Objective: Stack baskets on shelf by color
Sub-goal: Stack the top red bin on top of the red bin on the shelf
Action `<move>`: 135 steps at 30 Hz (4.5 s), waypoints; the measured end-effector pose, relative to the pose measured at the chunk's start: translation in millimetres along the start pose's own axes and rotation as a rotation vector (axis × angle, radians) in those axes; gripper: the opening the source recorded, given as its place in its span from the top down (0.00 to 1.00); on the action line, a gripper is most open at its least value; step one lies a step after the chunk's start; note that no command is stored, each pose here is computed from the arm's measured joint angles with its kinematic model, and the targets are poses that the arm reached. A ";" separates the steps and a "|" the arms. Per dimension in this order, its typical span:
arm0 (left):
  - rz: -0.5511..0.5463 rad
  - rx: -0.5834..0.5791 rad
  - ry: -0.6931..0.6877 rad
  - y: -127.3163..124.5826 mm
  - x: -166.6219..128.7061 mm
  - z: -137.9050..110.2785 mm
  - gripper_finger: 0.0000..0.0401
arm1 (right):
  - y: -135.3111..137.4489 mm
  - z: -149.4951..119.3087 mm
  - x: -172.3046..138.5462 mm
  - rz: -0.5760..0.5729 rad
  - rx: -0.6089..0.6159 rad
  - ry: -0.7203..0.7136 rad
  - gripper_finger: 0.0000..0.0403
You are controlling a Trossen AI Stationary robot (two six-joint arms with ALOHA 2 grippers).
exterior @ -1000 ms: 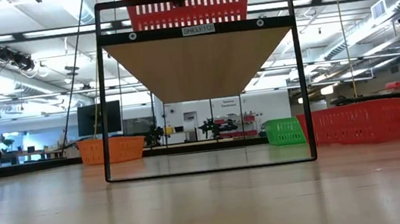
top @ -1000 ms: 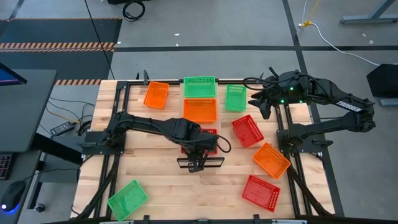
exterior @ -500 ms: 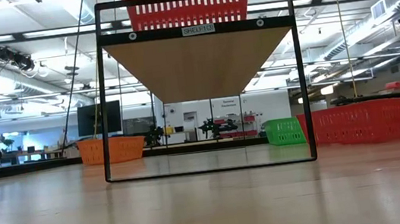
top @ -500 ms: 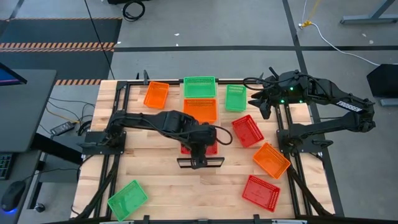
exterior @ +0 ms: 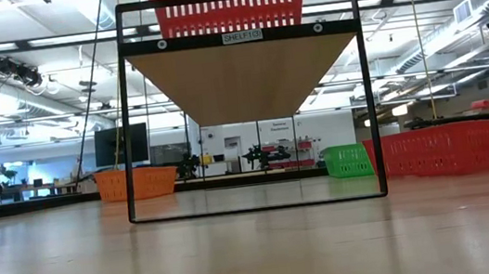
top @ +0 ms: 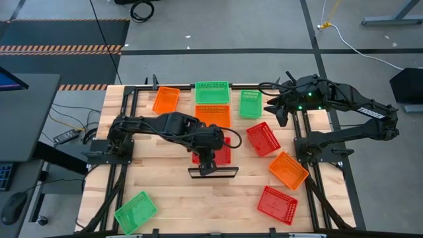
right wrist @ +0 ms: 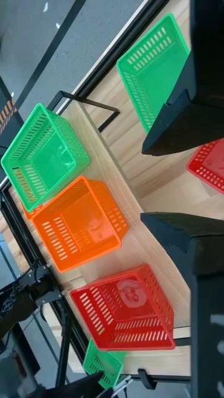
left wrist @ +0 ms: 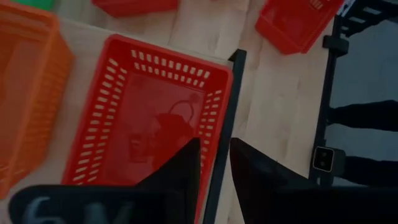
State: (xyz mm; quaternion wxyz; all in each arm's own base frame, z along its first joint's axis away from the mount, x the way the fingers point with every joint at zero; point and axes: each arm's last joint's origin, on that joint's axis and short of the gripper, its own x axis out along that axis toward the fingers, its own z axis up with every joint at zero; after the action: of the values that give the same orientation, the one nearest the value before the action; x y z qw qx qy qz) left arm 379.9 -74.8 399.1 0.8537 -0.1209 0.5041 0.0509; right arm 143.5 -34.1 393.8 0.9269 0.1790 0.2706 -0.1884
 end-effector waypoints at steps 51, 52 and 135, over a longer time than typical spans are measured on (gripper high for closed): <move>0.065 0.022 -0.704 -6.3 -87.2 -15.4 0.92 | -14.6 -28.6 61.6 -0.293 0.090 0.626 0.35; 0.059 0.018 -0.717 -4.2 -92.2 -16.2 0.92 | -15.1 -28.5 60.9 -0.292 0.092 0.623 0.35; -0.297 -0.148 -0.926 37.2 -121.1 -78.0 0.96 | -56.3 -169.6 141.3 -0.286 0.216 0.763 0.97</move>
State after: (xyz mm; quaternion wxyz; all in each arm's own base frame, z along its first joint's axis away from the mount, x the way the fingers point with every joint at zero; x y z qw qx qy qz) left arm 247.0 -54.8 463.0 0.9752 -0.2166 0.0438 0.0128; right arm 155.4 -44.9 166.5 0.7008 0.2927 0.5953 -0.2625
